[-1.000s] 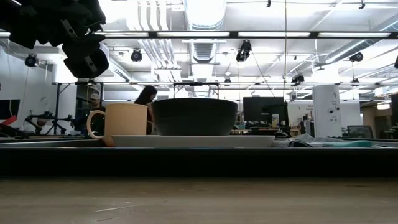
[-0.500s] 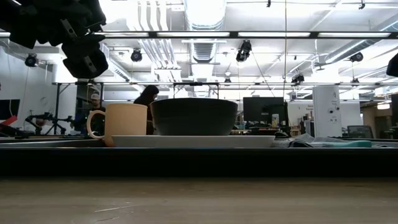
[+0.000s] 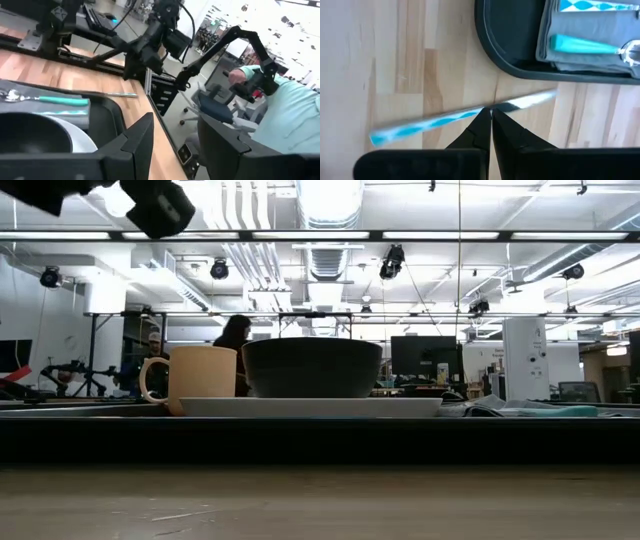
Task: Set up tray
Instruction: Put the blue knife on top of the gray napkin on the black serving tray
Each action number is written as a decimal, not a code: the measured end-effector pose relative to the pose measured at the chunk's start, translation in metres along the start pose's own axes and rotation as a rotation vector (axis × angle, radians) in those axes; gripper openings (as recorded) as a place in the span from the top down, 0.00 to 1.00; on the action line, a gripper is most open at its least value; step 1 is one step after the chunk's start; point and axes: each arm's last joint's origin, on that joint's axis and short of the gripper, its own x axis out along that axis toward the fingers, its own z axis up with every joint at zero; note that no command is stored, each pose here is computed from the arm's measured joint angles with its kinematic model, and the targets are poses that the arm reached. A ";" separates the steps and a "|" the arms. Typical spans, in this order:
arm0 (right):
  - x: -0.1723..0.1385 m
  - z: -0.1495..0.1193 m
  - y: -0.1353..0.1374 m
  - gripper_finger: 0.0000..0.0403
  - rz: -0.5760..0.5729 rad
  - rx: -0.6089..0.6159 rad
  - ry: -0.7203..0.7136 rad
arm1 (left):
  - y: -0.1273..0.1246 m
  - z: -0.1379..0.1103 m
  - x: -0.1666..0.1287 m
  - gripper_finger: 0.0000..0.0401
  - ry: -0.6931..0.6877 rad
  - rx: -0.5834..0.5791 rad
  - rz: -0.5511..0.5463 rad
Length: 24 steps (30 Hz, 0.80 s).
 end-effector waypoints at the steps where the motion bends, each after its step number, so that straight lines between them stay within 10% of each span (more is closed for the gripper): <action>1: 0.001 0.000 0.000 0.99 -0.003 0.009 0.002 | -0.001 0.004 0.001 0.67 0.004 0.001 0.003; 11: 0.010 -0.006 -0.002 0.97 -0.017 0.191 0.059 | 0.001 0.010 0.020 0.67 0.142 -0.033 0.060; 24: 0.027 -0.015 0.001 0.66 -0.019 0.467 0.082 | 0.008 0.002 0.036 0.67 0.214 -0.032 0.046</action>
